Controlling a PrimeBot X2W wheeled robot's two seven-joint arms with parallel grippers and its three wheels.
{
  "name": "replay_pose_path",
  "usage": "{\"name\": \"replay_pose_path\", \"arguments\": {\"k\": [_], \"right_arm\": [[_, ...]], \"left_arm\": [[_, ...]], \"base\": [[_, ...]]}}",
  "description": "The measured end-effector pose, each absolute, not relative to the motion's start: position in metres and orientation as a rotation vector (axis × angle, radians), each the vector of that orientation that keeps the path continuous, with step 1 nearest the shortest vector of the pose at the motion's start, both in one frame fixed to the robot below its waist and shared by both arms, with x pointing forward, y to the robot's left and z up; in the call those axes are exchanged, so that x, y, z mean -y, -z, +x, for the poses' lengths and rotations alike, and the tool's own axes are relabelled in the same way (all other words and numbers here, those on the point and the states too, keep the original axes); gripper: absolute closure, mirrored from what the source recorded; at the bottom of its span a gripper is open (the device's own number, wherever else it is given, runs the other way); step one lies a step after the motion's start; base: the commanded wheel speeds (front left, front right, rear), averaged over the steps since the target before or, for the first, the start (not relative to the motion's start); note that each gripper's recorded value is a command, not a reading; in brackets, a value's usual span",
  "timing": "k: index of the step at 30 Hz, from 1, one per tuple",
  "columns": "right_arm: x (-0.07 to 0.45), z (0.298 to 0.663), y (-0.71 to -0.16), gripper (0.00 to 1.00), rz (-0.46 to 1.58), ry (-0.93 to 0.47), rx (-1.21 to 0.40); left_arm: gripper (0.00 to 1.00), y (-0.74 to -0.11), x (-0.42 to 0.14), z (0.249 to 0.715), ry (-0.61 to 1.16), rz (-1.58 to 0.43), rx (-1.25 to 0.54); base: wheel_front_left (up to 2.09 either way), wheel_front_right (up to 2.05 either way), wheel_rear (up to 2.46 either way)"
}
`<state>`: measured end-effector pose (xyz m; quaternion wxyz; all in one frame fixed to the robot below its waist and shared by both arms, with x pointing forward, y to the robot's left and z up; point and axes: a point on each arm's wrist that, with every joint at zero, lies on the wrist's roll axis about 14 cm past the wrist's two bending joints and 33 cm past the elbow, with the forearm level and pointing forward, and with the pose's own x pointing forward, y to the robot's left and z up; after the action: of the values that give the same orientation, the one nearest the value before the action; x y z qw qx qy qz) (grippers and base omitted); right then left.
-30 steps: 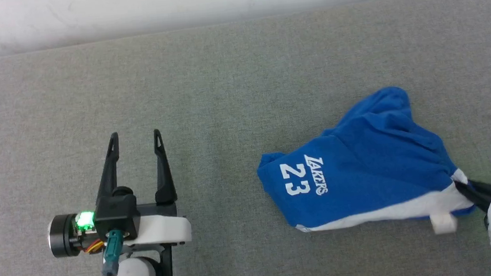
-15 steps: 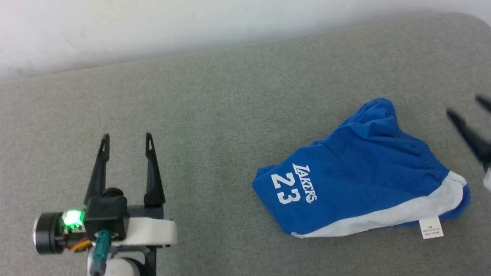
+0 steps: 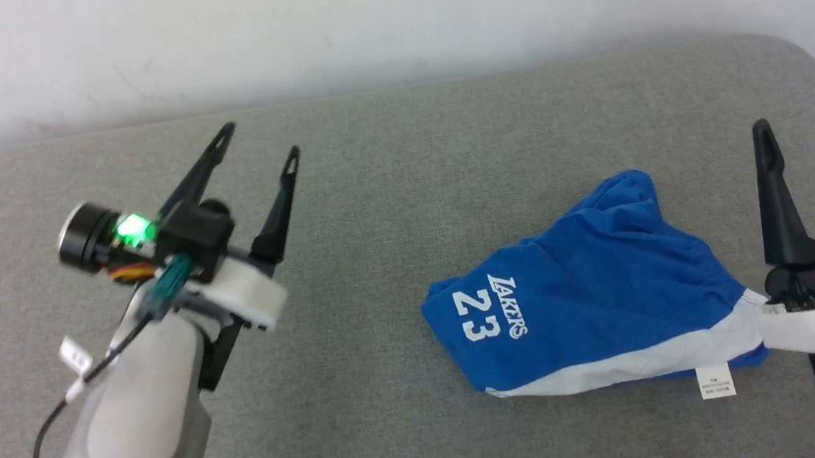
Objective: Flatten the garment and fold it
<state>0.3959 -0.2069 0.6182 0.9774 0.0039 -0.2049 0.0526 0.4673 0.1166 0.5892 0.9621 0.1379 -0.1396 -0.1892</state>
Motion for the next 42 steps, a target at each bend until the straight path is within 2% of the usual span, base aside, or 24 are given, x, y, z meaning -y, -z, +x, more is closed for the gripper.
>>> {"name": "replay_pose_path", "arguments": {"k": [4, 9, 21, 27, 34, 39, 40, 41, 42], "right_arm": [[0.205, 0.385, -0.628, 0.0, 0.03, -0.06, 0.457], [0.201, 0.378, -0.624, 0.0, 0.03, -0.038, 0.454], [0.212, 0.374, -0.612, 0.0, 0.015, 0.016, 0.413], [0.218, 0.38, -0.602, 0.0, 0.012, 0.035, 0.382], [0.229, 0.391, -0.587, 0.0, 0.002, 0.066, 0.337], [0.235, 0.396, -0.576, 0.0, -0.004, 0.082, 0.305], [0.236, 0.396, -0.575, 0.0, -0.006, 0.085, 0.299], [0.237, 0.396, -0.573, 0.0, -0.008, 0.089, 0.294], [0.238, 0.396, -0.573, 0.0, -0.009, 0.092, 0.292]], "left_arm": [[0.0, -0.578, -0.09, 0.478, 0.489, 0.345, 0.187], [0.0, -0.545, -0.037, 0.469, 0.713, 0.416, 0.012], [0.0, -0.468, 0.008, 0.43, 1.036, 0.52, -0.613], [0.0, -0.452, 0.014, 0.427, 1.089, 0.619, -0.774], [0.0, -0.396, 0.014, 0.392, 1.177, 0.748, -0.97], [0.0, -0.385, 0.019, 0.393, 1.214, 0.813, -0.937], [0.52, -0.385, 0.021, 0.393, 1.224, 0.825, -0.913], [1.0, -0.385, 0.022, 0.394, 1.231, 0.824, -0.894], [1.0, -0.387, 0.023, 0.395, 1.238, 0.811, -0.879]], "base": [[0.0, 0.0, 0.0], [0.0, 0.0, 0.0], [0.0, 0.0, 0.0], [0.0, 0.0, 0.0], [0.0, 0.0, 0.0], [0.0, 0.0, 0.0], [0.0, 0.0, 0.0], [0.0, 0.0, 0.0], [0.0, 0.0, 0.0]]}}
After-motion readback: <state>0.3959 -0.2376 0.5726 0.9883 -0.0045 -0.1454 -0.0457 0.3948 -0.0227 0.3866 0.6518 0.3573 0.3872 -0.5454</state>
